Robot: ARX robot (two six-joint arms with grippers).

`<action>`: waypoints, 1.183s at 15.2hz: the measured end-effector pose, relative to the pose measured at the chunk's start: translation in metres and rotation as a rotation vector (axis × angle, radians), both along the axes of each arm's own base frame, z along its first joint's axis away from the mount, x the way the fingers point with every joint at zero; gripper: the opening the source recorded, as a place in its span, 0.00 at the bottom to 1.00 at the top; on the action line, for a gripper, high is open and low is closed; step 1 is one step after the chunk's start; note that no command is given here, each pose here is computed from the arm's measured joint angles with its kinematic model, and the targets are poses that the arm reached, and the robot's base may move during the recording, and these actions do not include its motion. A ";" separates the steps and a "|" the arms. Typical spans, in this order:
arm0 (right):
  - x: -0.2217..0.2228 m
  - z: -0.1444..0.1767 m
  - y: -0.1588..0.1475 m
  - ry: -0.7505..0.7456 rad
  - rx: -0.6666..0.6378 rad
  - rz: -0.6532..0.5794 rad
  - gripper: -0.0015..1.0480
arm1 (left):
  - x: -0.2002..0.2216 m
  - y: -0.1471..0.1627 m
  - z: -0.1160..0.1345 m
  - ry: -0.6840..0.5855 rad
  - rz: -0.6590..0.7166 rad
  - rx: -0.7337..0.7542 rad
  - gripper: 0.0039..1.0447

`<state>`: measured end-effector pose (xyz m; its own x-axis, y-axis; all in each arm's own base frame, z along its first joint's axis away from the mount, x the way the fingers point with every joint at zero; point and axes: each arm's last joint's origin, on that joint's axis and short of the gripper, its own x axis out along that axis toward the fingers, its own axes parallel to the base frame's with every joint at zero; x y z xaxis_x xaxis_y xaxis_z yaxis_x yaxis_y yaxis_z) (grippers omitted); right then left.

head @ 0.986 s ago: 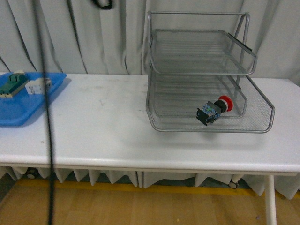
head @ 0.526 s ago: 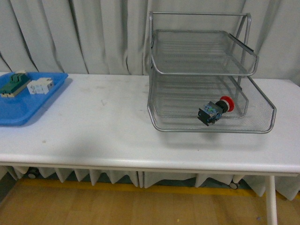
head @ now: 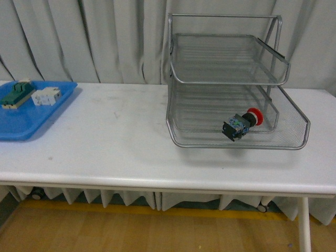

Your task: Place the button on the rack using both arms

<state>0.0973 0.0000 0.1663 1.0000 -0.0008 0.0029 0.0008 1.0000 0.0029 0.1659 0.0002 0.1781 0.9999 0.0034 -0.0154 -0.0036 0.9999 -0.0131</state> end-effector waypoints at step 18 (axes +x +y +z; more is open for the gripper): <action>0.000 0.000 0.000 0.000 0.000 0.000 0.94 | -0.050 0.000 -0.008 -0.029 -0.002 0.000 0.01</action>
